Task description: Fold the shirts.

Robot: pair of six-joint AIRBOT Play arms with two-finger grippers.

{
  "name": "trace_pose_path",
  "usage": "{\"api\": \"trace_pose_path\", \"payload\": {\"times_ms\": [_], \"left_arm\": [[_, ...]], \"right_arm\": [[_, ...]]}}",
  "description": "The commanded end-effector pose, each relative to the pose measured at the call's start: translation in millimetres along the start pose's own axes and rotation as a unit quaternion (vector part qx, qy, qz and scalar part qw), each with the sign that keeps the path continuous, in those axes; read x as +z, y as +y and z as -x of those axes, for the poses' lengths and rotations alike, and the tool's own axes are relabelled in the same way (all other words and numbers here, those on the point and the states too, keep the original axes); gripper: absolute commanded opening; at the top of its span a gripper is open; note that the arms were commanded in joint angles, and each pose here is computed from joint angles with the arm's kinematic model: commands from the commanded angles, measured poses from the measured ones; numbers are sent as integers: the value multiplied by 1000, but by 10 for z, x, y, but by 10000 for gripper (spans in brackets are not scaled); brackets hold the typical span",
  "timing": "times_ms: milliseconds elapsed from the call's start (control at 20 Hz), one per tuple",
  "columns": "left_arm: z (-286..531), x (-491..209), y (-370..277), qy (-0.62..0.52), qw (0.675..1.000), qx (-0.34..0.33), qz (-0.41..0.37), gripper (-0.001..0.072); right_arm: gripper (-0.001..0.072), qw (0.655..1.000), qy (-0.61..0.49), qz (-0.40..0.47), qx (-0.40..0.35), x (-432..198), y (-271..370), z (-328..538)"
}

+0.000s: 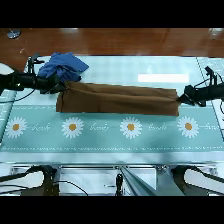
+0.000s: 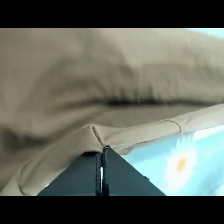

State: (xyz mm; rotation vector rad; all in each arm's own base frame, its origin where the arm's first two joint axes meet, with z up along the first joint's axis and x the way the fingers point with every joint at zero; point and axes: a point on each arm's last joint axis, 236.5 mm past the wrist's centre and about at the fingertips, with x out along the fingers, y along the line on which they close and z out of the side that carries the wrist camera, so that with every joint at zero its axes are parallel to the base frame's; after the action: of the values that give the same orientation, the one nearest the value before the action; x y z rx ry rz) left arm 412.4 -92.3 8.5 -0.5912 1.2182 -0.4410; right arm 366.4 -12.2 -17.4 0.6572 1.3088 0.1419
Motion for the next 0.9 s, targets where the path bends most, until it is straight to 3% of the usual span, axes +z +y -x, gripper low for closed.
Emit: {"api": "trace_pose_path", "payload": {"times_ms": [0,250,300,350,400,500,600,700,850], "left_arm": [[-299,281,161,11,1000,-1,27,42],[-713,278,340,47,998,-1,33,43],[-762,260,326,52,998,-2,23,65],[-776,265,313,52,998,-2,21,284],[-741,256,272,59,998,-5,18,698],[-457,246,269,92,996,2,-5,705],[-36,265,492,103,993,53,-24,705],[377,393,713,49,996,77,12,705],[643,513,645,-76,995,44,35,705]], "right_arm": [[26,1000,-23,-9,19,389,3,-138],[36,997,-38,-40,47,689,-40,-399],[202,997,-40,-49,53,718,-55,-454],[567,996,-40,-53,60,727,-44,-483],[624,996,-42,-43,59,749,-59,-451],[624,998,-27,-23,59,759,-111,-218],[624,999,-10,-11,31,684,-372,94],[628,999,-3,-54,8,508,-769,243],[628,994,2,-100,36,251,-962,-20]]}}
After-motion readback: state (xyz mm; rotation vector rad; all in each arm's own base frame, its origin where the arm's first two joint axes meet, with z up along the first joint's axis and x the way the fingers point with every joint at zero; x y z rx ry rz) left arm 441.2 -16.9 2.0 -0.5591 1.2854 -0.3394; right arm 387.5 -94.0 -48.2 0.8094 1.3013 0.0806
